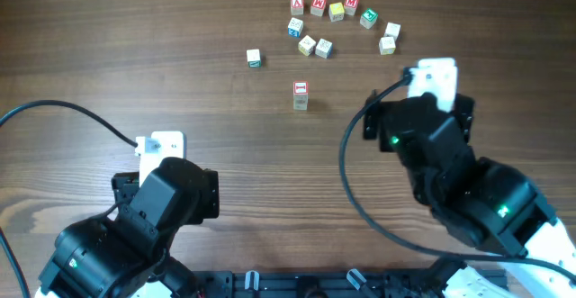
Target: Form a tower
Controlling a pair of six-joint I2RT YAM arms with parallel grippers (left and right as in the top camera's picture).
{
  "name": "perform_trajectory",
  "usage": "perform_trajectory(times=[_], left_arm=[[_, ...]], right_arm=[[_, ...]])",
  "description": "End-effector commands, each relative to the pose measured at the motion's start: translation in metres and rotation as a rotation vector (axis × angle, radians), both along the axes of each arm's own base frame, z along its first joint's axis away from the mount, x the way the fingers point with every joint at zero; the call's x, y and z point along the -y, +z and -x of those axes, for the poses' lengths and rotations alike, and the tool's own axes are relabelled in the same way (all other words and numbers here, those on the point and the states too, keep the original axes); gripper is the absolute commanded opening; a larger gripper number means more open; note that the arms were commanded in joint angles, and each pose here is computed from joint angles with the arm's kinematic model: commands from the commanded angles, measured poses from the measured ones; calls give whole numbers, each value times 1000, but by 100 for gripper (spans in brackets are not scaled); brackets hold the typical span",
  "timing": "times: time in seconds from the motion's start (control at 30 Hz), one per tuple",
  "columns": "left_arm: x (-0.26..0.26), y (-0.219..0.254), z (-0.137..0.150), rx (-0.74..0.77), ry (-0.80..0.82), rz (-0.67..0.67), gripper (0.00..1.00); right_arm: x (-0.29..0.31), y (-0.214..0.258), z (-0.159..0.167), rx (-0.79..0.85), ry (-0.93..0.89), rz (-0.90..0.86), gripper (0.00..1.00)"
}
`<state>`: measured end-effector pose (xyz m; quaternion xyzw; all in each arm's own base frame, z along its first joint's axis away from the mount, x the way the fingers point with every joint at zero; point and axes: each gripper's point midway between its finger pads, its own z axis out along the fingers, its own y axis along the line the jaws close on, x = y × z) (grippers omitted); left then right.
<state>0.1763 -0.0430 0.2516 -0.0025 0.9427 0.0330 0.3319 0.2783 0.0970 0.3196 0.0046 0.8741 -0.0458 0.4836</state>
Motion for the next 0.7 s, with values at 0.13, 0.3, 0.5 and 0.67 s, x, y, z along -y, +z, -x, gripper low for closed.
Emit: perform_trajectory(times=[0.13,0.3,0.5,0.67], left_arm=[[-1,1,0,5,-3,-3,100],[-1,1,0,5,-3,-3,100],[-1,1,0,5,-3,-3,100],[-1,1,0,5,-3,-3,100]], right_arm=[[13,17,-24,48,23,-54,100],[-42,16,-47,60,294,-53,100],[-76,-11,-75,1,380,-62,100],[-103,-18,-71,-13,524,-31,100]])
